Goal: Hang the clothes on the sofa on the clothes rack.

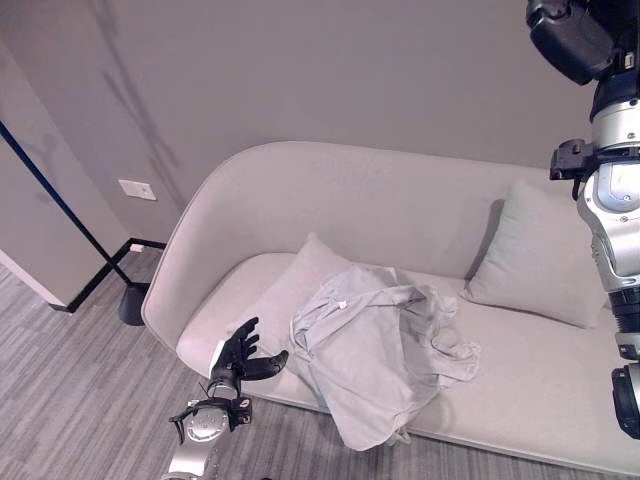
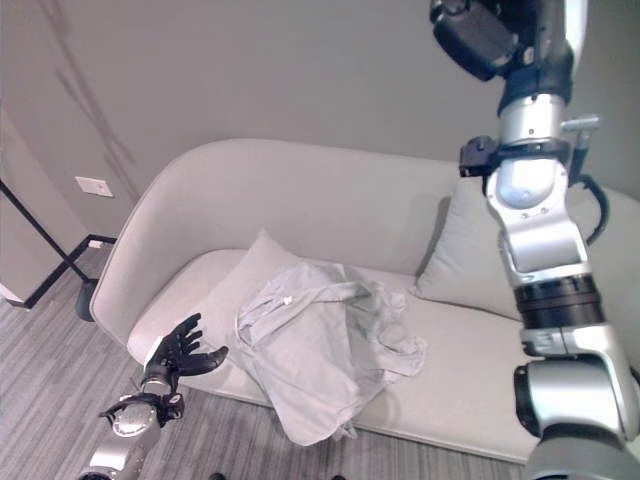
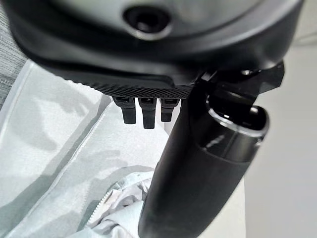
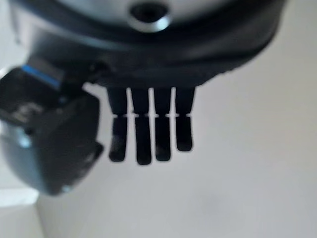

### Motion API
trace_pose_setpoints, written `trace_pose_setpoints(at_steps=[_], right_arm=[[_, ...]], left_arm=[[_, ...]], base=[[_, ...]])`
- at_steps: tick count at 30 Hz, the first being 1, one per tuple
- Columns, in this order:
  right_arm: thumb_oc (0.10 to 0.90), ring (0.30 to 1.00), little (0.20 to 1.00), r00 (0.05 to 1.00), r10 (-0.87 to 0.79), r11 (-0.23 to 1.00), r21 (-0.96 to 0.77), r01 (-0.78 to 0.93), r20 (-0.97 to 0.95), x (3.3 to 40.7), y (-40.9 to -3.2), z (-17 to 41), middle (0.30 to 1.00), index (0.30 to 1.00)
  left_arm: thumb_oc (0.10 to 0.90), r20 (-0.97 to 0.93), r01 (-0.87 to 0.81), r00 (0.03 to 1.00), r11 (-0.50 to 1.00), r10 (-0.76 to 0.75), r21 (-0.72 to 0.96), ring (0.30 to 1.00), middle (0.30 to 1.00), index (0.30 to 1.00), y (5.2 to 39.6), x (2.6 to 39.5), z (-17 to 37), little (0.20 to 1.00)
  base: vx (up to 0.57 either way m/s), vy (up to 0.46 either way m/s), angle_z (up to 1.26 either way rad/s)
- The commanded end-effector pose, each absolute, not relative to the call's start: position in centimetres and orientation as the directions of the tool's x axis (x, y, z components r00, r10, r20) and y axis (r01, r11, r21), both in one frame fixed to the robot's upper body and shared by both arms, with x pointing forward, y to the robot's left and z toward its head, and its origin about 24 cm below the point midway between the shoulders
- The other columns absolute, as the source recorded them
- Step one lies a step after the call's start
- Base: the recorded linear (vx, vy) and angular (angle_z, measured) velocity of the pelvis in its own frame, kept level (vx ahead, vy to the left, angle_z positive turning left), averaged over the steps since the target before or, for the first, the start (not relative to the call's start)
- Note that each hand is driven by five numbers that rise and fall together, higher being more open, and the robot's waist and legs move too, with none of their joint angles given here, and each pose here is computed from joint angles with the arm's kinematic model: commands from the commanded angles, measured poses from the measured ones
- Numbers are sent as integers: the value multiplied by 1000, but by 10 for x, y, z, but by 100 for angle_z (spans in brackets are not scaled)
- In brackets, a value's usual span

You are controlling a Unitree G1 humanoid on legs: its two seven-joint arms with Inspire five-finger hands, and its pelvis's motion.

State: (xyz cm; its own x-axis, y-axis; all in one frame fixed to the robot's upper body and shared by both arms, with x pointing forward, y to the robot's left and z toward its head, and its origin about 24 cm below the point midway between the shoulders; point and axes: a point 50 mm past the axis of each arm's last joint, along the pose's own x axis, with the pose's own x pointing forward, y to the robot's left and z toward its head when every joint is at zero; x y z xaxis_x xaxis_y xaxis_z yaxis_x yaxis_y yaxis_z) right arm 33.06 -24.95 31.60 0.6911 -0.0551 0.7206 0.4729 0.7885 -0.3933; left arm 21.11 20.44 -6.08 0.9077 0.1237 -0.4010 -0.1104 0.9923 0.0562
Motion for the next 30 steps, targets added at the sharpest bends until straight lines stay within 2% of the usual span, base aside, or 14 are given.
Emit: trace_pose_setpoints(at_steps=[1, 2, 4, 6, 12, 17, 20, 24, 26, 30], right_arm=[[800, 900, 900, 783, -37, 586, -621, 520, 621, 337, -266, 289, 900, 900], [800, 900, 900, 864, -135, 490, -725, 483, 485, 340, -290, 237, 900, 900], [800, 900, 900, 882, -187, 458, -756, 468, 433, 338, -301, 216, 900, 900], [800, 900, 900, 908, -285, 354, -846, 399, 308, 327, -323, 165, 900, 900], [800, 900, 900, 890, -428, 366, -869, 332, 160, 309, -342, 103, 900, 900], [800, 900, 900, 850, -493, 341, -857, 386, 187, 311, -347, 94, 900, 900], [800, 900, 900, 865, -448, 311, -868, 386, 225, 310, -338, 87, 900, 900], [800, 900, 900, 893, -376, 265, -895, 359, 247, 314, -326, 80, 900, 900], [800, 900, 900, 911, -326, 235, -911, 338, 254, 313, -323, 79, 900, 900], [800, 900, 900, 913, -317, 223, -915, 336, 258, 314, -325, 83, 900, 900]], left_arm=[[800, -293, -71, 952, 995, 89, 70, 900, 900, 900, 203, 225, -44, 900], [800, -327, -62, 942, 996, 81, 69, 900, 900, 900, 201, 220, -51, 900], [800, -341, -57, 937, 996, 79, 75, 900, 900, 900, 201, 217, -54, 900], [800, -385, -56, 919, 994, 89, 97, 900, 900, 900, 205, 208, -64, 900], [800, -545, -66, 823, 980, 161, 190, 900, 900, 900, 215, 180, -100, 900], [800, -556, -12, 805, 943, 207, 334, 900, 900, 900, 217, 183, -107, 900], [800, -613, 49, 739, 885, 280, 463, 900, 900, 900, 226, 159, -124, 900], [800, -646, 13, 677, 872, 353, 490, 900, 900, 900, 233, 138, -134, 900], [800, -650, -63, 645, 876, 402, 479, 900, 900, 900, 234, 131, -136, 900], [800, -647, -89, 645, 880, 408, 466, 900, 900, 900, 228, 134, -137, 900]], base=[[-18, 1, -10], [-20, -4, -5], [0, 0, 0], [-20, -9, 1], [-21, -26, 2], [-64, -63, 8], [29, -208, 16], [29, -186, -12], [20, -263, -36], [-31, -129, -12]])
